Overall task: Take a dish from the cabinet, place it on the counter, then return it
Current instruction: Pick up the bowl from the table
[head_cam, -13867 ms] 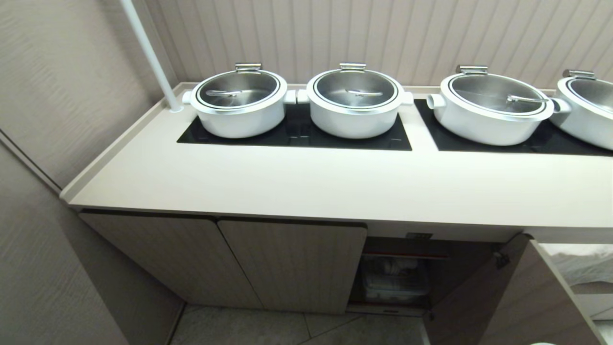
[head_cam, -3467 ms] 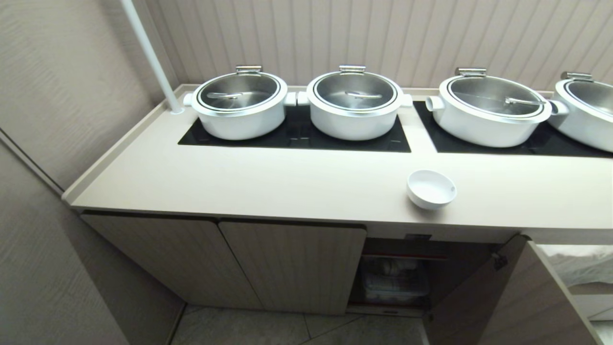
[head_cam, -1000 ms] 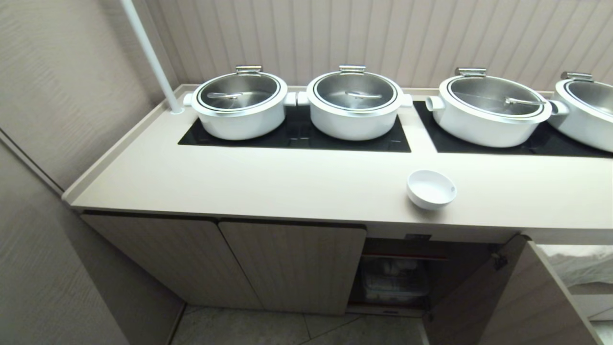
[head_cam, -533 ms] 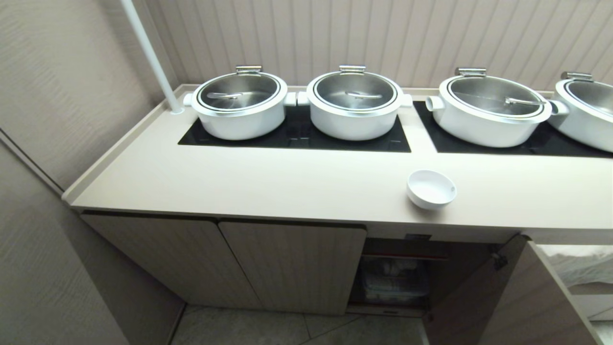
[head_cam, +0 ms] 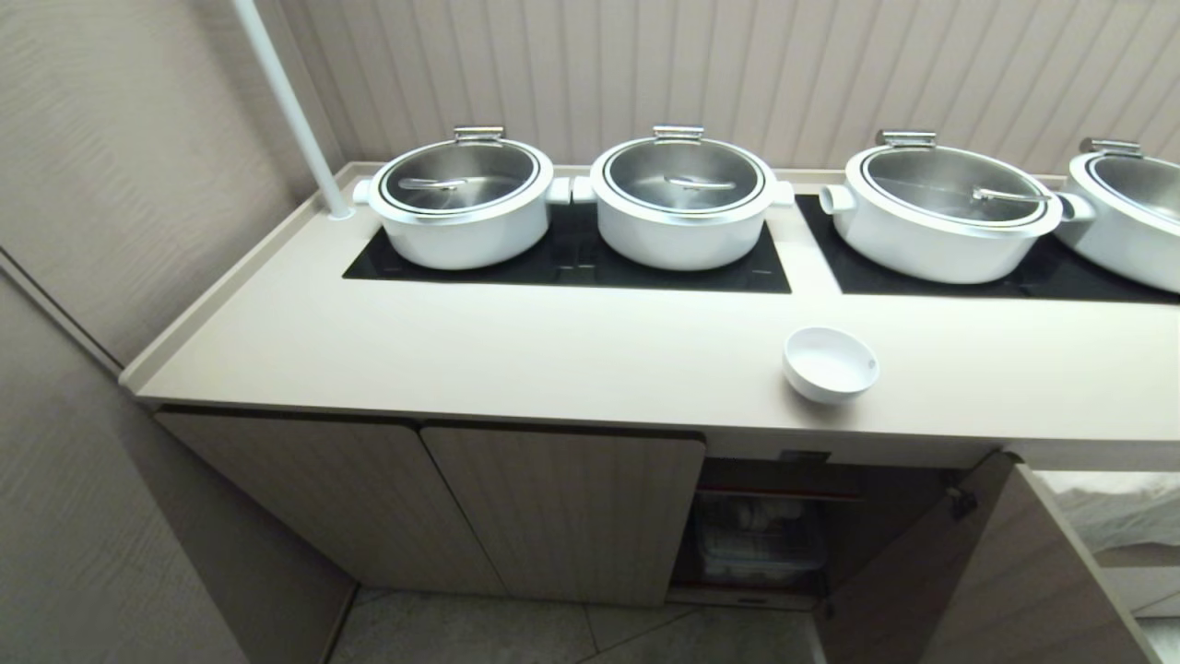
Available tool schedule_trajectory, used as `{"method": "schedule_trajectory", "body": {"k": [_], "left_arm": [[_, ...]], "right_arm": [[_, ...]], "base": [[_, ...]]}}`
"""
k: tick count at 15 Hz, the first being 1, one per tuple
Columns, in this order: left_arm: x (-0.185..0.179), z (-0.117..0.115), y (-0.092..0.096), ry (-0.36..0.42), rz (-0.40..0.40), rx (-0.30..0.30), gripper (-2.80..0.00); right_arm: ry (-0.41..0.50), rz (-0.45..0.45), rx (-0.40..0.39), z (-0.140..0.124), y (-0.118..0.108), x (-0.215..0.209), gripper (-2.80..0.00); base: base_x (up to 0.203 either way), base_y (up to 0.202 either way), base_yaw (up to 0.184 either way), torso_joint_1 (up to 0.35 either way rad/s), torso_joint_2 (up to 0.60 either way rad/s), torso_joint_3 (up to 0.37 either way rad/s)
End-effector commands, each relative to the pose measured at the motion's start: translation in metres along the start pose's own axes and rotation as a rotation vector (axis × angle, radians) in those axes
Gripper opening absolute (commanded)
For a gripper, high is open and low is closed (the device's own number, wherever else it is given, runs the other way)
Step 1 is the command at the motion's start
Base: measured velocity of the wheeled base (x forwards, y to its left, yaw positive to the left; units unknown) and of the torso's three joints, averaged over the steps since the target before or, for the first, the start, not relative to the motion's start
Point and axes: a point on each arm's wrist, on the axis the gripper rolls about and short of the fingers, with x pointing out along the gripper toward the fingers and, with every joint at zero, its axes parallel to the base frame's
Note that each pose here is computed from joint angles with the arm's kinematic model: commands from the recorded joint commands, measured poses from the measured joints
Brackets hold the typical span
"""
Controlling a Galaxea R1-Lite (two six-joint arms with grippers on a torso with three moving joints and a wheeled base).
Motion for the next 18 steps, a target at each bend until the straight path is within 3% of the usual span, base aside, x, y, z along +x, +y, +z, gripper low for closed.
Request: {"method": "schedule_trajectory", "body": {"k": [1,16,18], "left_arm": [[0.0,-0.0002,0.0,0.0,0.001,-0.001,-2.8],[0.0,-0.0002,0.0,0.0,0.0,-0.001,-2.8],[-0.0001,0.0002,0.0,-0.001,0.001,-0.001,-2.8]], "right_arm": [[0.001,0.0,-0.001,0.0001,0.0,0.0001,-2.8],[0.003,0.0,-0.002,0.0,0.0,0.0002,-2.8],[0.06,0.001,-0.006,0.001,0.0001,0.0044,-2.8]], "base": [[0.0,0.0,0.0,0.0,0.0,0.0],[0.0,0.0,0.0,0.0,0.0,0.0],[0.0,0.0,0.0,0.0,0.0,0.0]]}}
